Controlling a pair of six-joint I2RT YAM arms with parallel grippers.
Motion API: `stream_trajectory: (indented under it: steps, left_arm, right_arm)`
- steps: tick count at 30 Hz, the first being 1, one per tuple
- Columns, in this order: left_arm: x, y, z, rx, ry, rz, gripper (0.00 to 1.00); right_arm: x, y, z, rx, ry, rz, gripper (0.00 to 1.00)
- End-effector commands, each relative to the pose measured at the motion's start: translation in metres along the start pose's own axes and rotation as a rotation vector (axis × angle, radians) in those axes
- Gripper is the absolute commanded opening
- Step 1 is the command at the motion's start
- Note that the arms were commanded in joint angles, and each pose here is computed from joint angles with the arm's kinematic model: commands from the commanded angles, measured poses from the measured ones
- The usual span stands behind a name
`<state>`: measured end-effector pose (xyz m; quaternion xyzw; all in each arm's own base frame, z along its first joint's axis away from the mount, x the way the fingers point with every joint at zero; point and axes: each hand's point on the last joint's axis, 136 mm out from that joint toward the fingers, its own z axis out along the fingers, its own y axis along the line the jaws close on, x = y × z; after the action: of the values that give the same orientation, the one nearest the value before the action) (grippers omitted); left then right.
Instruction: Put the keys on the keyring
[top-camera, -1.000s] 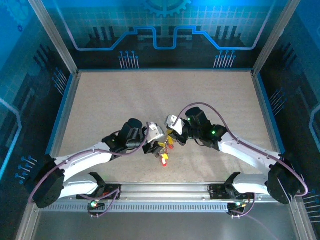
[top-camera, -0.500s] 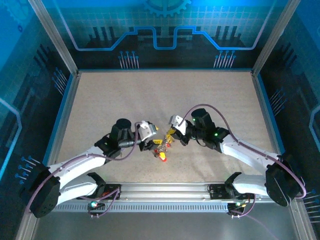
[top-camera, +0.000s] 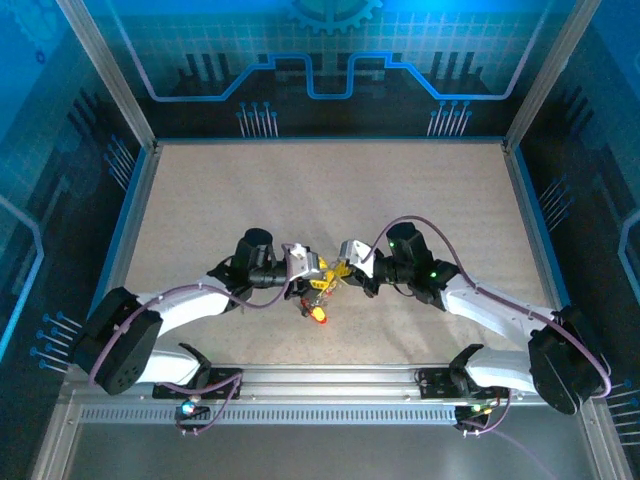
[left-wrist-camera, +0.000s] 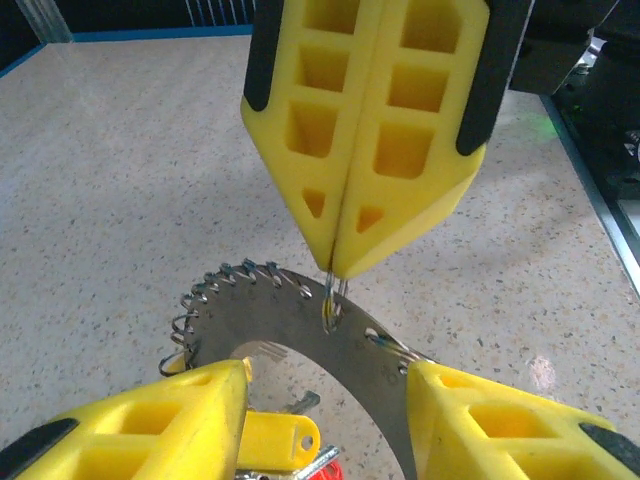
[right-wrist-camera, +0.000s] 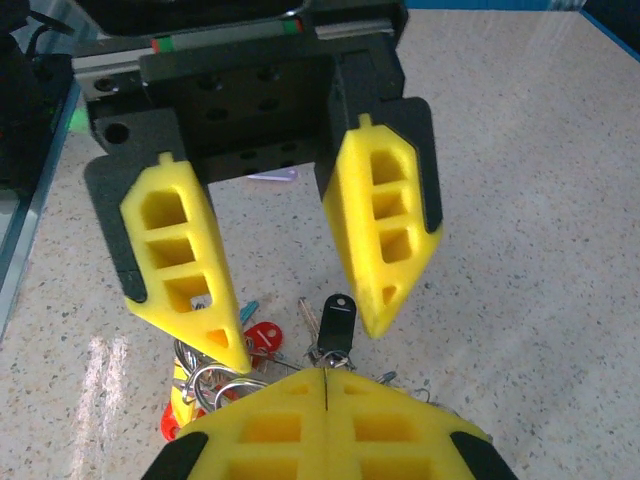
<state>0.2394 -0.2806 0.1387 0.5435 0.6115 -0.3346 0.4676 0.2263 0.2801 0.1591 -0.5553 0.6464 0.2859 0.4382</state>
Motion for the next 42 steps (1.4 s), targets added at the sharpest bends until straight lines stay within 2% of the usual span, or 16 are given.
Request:
stream_trajectory:
  steps: [1, 18, 28, 33, 35, 37, 39, 42]
  left_arm:
    - [-0.023, -0.001, 0.002, 0.051, -0.083, 0.080, 0.46]
    - [-0.023, -0.002, 0.010, 0.087, -0.098, 0.049, 0.28]
    - [-0.030, -0.004, 0.007, 0.097, -0.112, 0.083, 0.00]
    - [-0.038, -0.012, 0.003, 0.139, -0.131, 0.101, 0.00]
    - [-0.040, -0.014, 0.001, 0.145, -0.123, 0.106, 0.00]
    - [-0.040, -0.015, -0.001, 0.147, -0.109, 0.117, 0.00]
    - [-0.039, -0.016, -0.002, 0.144, -0.102, 0.134, 0.00]
    - [-0.042, -0.016, -0.005, 0.139, -0.108, 0.153, 0.00]
  right_arm:
    - [-0.015, 0.003, -0.005, -0.017, -0.074, -0.067, 0.00]
    - [-0.014, 0.003, -0.001, -0.017, -0.064, -0.084, 0.00]
    - [-0.009, 0.008, 0.001, -0.026, -0.047, -0.095, 0.00]
    - [-0.009, 0.006, -0.002, 0.000, -0.040, -0.097, 0.00]
    - [-0.007, 0.002, -0.004, 0.029, -0.027, -0.097, 0.22]
    - [-0.008, 0.000, -0.009, 0.048, -0.039, -0.114, 0.33]
    - [-0.011, -0.003, -0.017, 0.081, -0.075, -0.121, 0.40]
    - [-0.017, -0.001, -0.024, 0.097, -0.114, -0.145, 0.44]
